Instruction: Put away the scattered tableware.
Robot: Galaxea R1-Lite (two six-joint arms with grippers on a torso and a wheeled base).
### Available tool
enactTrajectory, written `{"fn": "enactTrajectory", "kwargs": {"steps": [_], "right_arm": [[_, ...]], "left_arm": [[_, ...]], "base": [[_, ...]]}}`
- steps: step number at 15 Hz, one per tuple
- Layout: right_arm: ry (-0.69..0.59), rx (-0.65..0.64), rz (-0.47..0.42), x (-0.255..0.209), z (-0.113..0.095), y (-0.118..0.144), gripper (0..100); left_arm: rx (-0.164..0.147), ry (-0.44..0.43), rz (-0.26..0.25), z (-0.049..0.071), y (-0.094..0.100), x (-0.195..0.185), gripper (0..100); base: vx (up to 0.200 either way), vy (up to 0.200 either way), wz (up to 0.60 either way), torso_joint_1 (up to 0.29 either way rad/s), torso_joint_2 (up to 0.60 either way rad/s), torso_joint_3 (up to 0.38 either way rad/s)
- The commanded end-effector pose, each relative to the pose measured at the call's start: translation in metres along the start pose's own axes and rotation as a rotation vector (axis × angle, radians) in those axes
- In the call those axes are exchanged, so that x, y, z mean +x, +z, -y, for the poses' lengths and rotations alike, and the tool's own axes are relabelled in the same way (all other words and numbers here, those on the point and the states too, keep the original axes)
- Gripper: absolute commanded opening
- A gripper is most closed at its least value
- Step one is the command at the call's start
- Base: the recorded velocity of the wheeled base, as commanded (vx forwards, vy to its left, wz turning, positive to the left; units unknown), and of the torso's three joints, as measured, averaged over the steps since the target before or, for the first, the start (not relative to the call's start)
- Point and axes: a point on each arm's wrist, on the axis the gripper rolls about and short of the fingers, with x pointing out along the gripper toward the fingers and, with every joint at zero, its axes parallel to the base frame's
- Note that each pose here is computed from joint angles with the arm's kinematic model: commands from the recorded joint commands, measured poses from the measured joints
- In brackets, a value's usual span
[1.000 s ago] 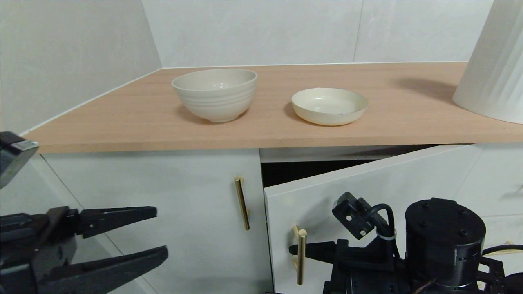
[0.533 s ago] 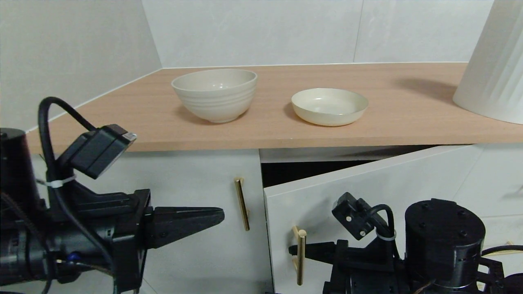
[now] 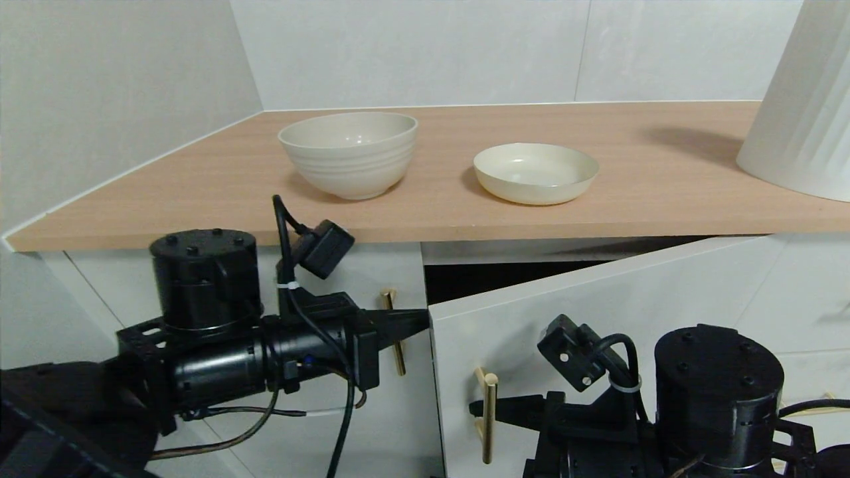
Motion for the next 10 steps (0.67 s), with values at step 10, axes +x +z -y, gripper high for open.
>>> {"fn": "enactTrajectory", "kwargs": {"steps": [10], "right_arm": [[-0.066,0.009,0.022,-0.006,0.013,0.003,100]], "left_arm": [[0.028,-0.065,0.048,0.016,-0.027,0.035,0]], "base": [[0.000,0.000,0.00,0.000,0.00,0.000]]}}
